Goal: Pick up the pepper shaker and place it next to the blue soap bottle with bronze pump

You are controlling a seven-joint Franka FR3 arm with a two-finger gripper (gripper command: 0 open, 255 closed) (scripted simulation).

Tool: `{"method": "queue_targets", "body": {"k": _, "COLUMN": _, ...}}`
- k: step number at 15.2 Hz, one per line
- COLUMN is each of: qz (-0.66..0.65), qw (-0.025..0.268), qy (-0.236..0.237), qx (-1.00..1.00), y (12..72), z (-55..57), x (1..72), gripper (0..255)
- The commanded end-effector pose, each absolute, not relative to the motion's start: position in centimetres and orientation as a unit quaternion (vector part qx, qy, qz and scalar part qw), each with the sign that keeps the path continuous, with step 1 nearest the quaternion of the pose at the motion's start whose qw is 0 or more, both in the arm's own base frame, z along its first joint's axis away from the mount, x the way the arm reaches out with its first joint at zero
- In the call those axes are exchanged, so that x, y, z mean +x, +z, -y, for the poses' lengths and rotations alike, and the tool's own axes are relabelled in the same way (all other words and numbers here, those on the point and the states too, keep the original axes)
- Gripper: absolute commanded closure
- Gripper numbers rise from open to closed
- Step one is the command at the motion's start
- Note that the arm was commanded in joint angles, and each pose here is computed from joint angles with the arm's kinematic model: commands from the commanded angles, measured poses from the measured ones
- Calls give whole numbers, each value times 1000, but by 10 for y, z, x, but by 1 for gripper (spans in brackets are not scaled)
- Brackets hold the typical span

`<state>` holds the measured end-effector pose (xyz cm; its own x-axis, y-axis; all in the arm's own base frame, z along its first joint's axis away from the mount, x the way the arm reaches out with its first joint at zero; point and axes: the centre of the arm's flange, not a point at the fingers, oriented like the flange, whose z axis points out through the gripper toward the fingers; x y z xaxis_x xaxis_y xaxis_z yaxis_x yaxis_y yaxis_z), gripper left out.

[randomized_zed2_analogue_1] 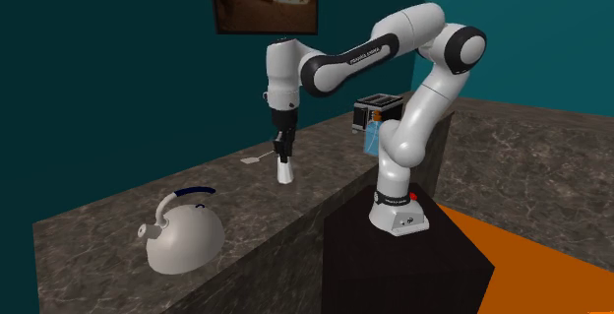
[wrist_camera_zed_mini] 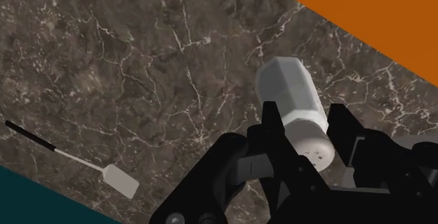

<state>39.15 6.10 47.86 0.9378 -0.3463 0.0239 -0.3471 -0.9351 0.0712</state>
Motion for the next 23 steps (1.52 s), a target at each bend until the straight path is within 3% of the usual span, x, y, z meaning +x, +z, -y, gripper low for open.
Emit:
{"method": "queue_targets", "body": {"k": 1, "qz": 176, "qw": 37, "qy": 5, "qx": 984, "y": 490, "z": -60, "x": 391, "gripper": 255}}
{"method": "queue_targets", "body": {"k": 23, "qz": 176, "qw": 37, "qy": 5, "qx": 984, "y": 606, "z": -60, "x": 391, "gripper": 255}}
